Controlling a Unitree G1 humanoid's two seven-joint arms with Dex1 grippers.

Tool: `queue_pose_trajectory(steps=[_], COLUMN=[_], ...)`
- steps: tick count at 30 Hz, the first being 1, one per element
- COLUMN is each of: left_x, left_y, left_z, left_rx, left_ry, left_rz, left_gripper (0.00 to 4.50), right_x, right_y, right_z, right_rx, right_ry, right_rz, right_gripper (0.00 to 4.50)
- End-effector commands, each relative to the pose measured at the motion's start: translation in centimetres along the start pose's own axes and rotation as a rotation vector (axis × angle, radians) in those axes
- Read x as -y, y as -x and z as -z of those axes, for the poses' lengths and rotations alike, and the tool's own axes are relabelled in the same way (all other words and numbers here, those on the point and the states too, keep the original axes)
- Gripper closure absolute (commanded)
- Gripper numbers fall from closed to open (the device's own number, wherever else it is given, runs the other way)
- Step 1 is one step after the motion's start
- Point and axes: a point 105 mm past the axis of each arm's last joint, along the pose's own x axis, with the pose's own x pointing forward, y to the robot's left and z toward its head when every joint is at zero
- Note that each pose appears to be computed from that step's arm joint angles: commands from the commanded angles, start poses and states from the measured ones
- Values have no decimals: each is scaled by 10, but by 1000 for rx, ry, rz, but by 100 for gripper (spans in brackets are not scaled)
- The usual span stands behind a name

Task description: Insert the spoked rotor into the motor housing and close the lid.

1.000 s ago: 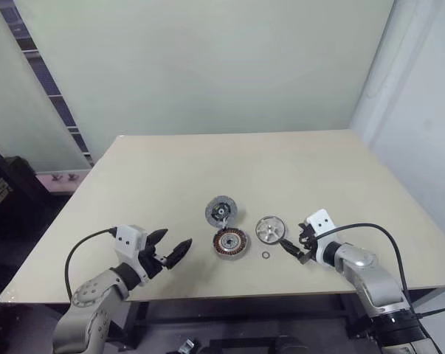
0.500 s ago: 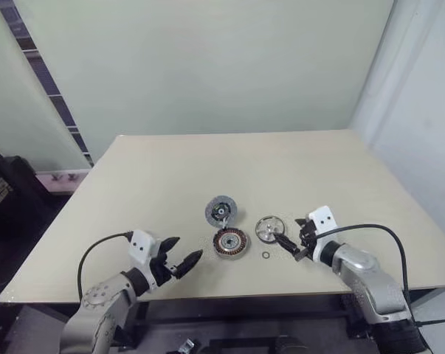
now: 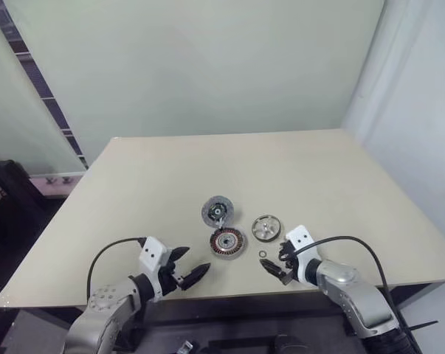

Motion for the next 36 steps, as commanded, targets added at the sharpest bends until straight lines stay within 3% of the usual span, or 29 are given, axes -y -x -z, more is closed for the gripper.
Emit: queue_pose_trajectory(steps=[1,31,34,36], left_x=[2,0,0,0], left_y=[-1,-2,-1,-1], left_z=[-6,1,2,2], left_rx=[17,19,21,22], left_ry=[-32,-50,-52,-53], left_rz=[14,3,2,1], left_gripper=[4,4,0,0], right_x=[-1,-3,-4,-4], right_y=[-7,-40,-40,-40], right_z=[-9,3,6,7], right_rx=[22,3,-8,-13], right_ry=[33,46,47,49], right_rz=[-5,-24,-27,-29], right_gripper=[0,0,57,129])
